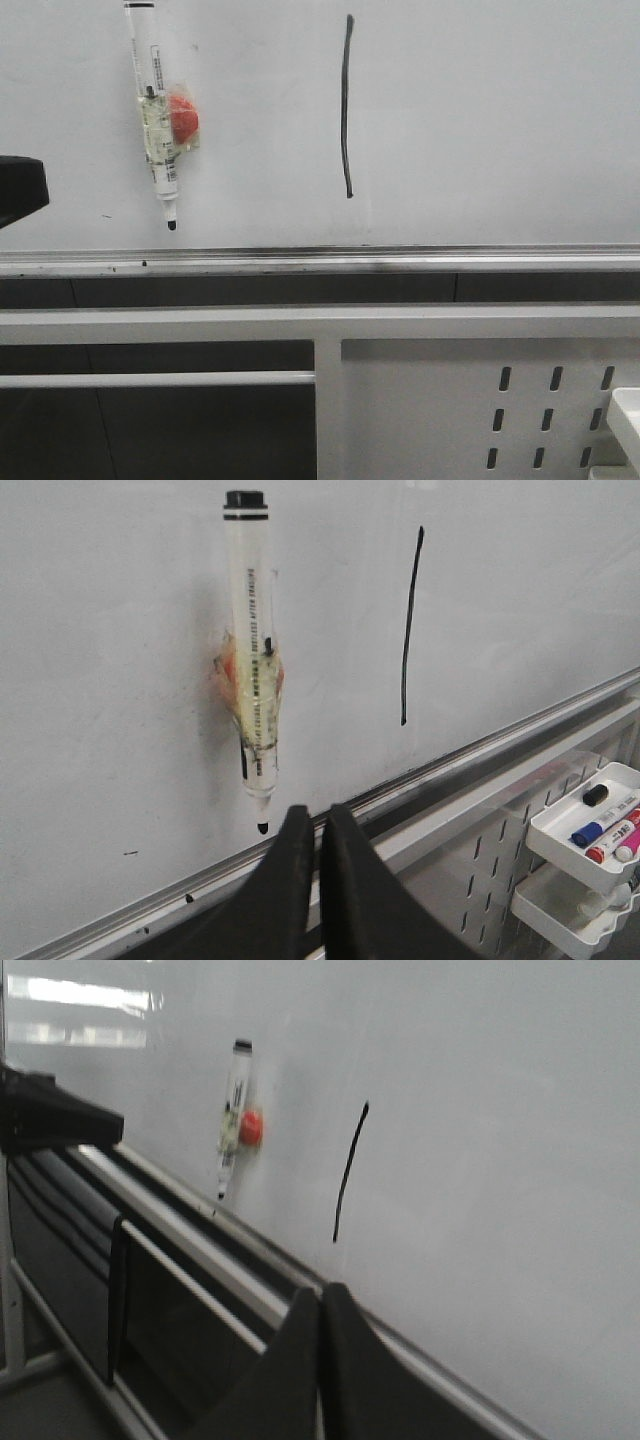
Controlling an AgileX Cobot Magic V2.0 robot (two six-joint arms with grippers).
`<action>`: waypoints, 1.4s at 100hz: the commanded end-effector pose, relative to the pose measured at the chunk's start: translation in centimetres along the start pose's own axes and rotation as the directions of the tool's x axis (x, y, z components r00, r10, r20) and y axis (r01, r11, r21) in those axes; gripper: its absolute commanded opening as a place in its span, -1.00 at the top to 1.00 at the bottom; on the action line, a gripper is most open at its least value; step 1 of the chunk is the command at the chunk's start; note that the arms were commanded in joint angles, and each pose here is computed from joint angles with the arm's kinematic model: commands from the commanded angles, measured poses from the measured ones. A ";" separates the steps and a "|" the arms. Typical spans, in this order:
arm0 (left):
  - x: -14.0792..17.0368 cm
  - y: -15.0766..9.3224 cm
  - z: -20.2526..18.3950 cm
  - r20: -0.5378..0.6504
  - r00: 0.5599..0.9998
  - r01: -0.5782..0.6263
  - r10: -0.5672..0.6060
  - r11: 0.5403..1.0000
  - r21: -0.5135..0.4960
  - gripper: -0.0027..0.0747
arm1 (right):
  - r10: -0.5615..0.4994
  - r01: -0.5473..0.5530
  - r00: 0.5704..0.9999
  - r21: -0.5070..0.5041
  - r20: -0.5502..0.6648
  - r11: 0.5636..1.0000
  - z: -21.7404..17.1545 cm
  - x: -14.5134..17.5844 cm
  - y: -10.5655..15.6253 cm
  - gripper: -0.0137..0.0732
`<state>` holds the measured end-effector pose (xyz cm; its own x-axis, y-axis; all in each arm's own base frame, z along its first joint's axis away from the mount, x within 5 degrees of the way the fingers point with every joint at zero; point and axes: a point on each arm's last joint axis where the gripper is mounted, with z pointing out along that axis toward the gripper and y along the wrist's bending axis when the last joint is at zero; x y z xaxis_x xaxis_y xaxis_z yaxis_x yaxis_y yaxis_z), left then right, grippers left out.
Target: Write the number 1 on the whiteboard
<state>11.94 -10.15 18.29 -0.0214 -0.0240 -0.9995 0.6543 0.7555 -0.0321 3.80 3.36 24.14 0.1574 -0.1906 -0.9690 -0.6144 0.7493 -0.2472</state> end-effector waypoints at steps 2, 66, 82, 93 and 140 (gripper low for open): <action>-1.3 0.0 -0.3 0.151 0.988 -0.020 0.020 1.000 0.002 0.98 | 0.010 -0.010 1.000 0.018 0.004 1.000 0.6 0.1 -0.1 0.85; -12.1 -0.4 -3.7 -0.002 0.998 -0.063 0.062 0.998 -0.011 0.98 | 0.014 -0.016 0.992 -0.018 -0.127 1.000 1.1 3.9 0.8 0.85; -12.3 0.0 -7.6 -0.007 0.987 -0.163 0.163 0.984 -0.068 0.98 | 0.014 -0.016 0.992 -0.018 -0.127 1.000 1.1 3.9 0.8 0.85; -12.0 0.4 -10.2 -0.014 0.987 -0.160 0.160 0.980 -0.121 0.98 | 0.014 -0.016 0.992 -0.018 -0.127 1.000 1.1 3.9 0.8 0.85; -7.8 2.3 -12.1 -0.007 0.995 -0.087 0.101 0.816 -0.572 0.98 | 0.014 -0.016 0.991 -0.021 -0.131 1.000 1.1 3.9 0.9 0.85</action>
<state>4.12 -0.27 25.30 -0.0397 0.1036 -0.9938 0.1590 0.9826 0.0961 4.47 3.93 18.78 -0.0025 -0.3068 -0.9518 -0.6590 0.7163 -0.2292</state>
